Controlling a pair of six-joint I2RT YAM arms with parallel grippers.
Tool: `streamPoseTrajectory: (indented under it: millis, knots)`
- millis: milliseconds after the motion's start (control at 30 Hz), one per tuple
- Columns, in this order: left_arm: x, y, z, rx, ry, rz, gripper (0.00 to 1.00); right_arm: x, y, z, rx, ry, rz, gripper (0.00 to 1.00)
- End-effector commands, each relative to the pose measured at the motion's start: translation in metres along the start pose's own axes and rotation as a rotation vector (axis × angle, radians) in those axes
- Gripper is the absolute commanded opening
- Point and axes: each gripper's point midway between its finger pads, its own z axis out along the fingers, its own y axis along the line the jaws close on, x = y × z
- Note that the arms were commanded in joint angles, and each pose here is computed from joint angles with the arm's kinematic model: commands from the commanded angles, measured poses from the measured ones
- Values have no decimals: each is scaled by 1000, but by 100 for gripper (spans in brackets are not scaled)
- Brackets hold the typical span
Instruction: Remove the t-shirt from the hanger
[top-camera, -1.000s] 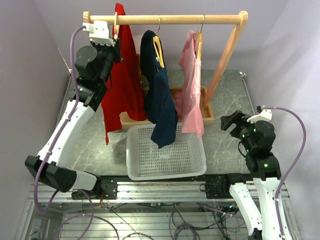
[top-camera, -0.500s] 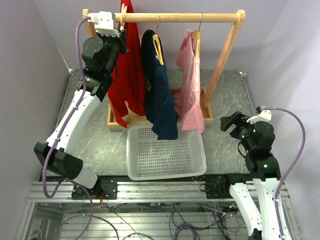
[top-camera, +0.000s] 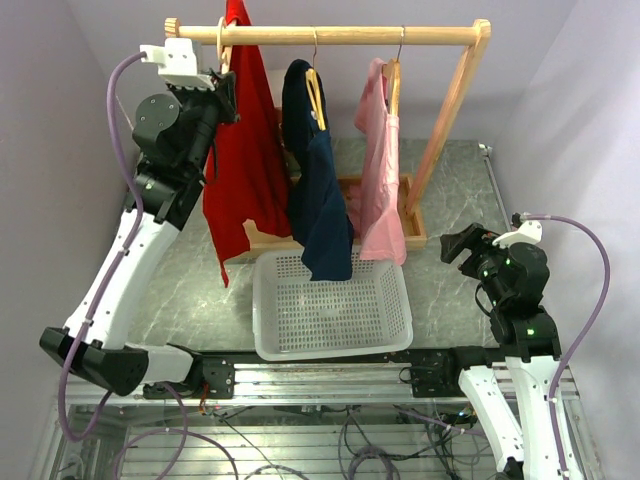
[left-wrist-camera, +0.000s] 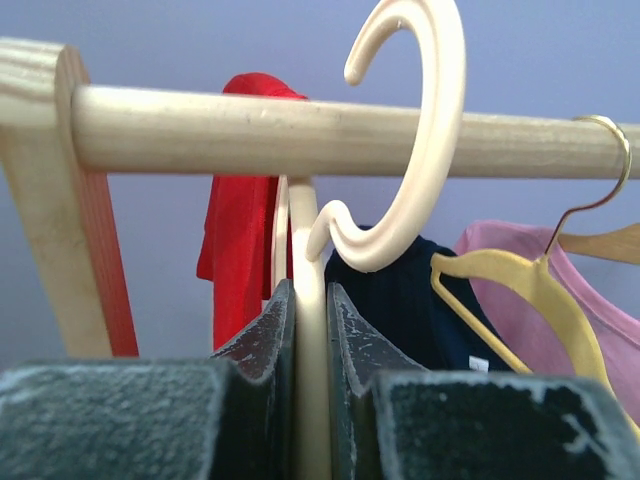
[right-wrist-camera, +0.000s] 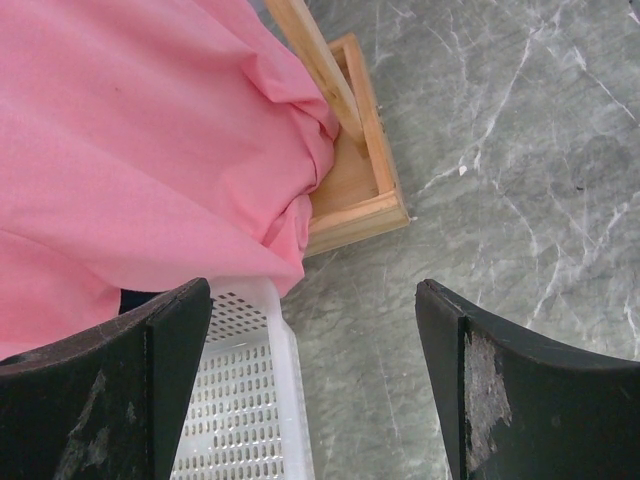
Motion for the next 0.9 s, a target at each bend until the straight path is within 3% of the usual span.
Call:
streamPoseTrajectory:
  millis: [0,333,867]
  knots:
    - [6,5,-14,-22,24,-45,7,-7,1,-3,0,-19,-8,82]
    - [81,12,-51,-43,288,-68,7,-17,7,-3,-16,-26,-12,82]
    - [41,-19,-154,196,342,-117,7,-123,90,-17,-313,-223,-104,77]
